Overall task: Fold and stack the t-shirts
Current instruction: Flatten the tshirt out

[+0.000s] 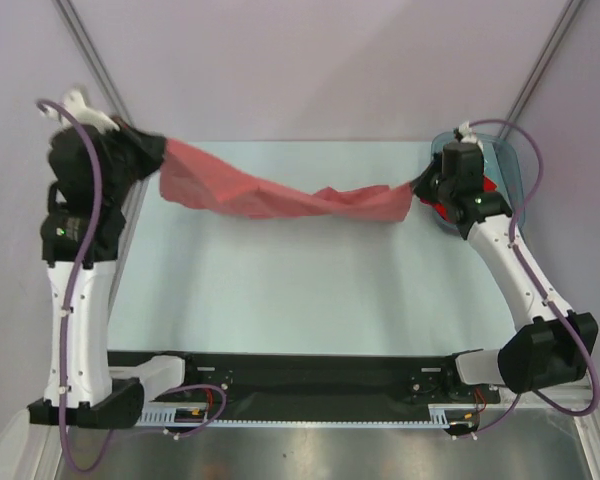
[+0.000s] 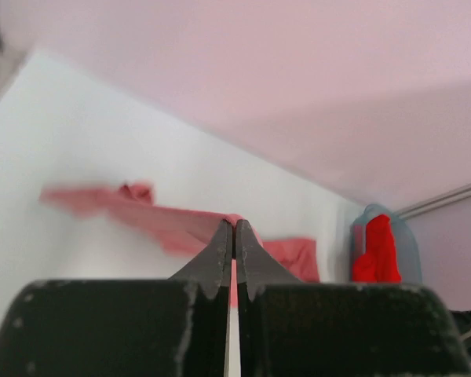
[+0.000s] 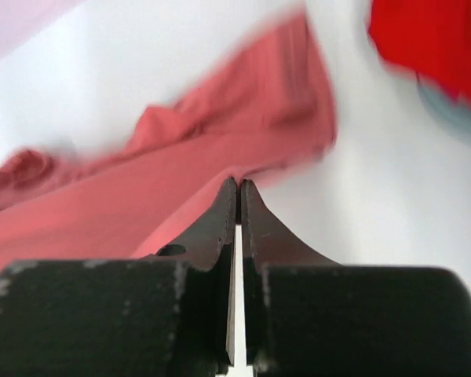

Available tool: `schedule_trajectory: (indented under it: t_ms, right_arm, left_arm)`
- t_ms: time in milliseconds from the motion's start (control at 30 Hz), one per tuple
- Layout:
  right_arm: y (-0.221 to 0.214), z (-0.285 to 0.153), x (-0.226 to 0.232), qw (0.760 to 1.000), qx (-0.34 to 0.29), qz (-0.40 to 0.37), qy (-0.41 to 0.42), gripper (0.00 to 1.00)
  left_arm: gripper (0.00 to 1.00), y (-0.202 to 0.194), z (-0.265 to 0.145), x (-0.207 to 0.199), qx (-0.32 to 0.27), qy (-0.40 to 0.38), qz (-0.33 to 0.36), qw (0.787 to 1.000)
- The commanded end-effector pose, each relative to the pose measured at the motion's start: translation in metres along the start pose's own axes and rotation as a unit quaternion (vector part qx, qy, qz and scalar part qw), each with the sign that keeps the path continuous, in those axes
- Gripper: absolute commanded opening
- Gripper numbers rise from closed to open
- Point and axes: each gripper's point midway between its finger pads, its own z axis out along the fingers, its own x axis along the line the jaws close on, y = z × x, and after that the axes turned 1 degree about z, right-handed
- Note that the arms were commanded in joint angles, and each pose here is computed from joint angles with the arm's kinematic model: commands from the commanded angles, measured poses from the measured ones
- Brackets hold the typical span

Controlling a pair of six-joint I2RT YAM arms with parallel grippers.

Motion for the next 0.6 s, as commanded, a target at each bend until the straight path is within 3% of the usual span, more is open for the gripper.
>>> schedule_trajectory:
  t_ms: [0, 33, 100, 133, 200, 300, 433, 467, 533, 567]
  right_arm:
    - [0.088, -0.018, 0.058, 0.989, -0.112, -0.056, 0.081, 0.0]
    - [0.106, -0.023, 0.07, 0.984, -0.134, -0.062, 0.096, 0.0]
    - [0.149, -0.042, 0.102, 0.969, -0.192, -0.072, 0.137, 0.0]
    - [0.163, -0.047, 0.108, 0.964, -0.21, -0.073, 0.148, 0.0]
    - [0.194, -0.064, 0.126, 0.952, -0.246, -0.071, 0.169, 0.0]
    - [0.214, -0.094, 0.141, 0.944, -0.264, -0.069, 0.186, 0.0]
    - [0.219, -0.132, 0.14, 0.934, -0.288, -0.078, 0.196, 0.0]
    - [0.22, -0.153, 0.139, 0.93, -0.298, -0.081, 0.2, 0.0]
    - [0.215, -0.171, 0.133, 0.927, -0.305, -0.088, 0.2, 0.0]
    - [0.217, -0.203, 0.131, 0.917, -0.327, -0.087, 0.209, 0.0]
  left_arm:
    - [0.0, 0.099, 0.0, -0.054, -0.134, -0.065, 0.094, 0.984]
    - [0.0, 0.144, -0.032, -0.087, -0.193, -0.108, 0.098, 0.97]
    - [0.0, 0.174, -0.019, -0.112, -0.223, -0.136, 0.103, 0.96]
    - [0.0, 0.201, -0.049, -0.137, -0.267, -0.179, 0.105, 0.941]
    - [0.0, 0.227, -0.067, -0.153, -0.311, -0.215, 0.086, 0.922]
    - [0.0, 0.236, -0.08, -0.15, -0.317, -0.231, 0.064, 0.918]
    - [0.0, 0.22, -0.108, -0.146, -0.308, -0.234, 0.092, 0.917]
    - [0.0, 0.22, -0.135, -0.145, -0.323, -0.234, 0.096, 0.912]
    - [0.0, 0.216, -0.152, -0.144, -0.328, -0.237, 0.111, 0.908]
    - [0.0, 0.215, -0.174, -0.148, -0.338, -0.25, 0.117, 0.9]
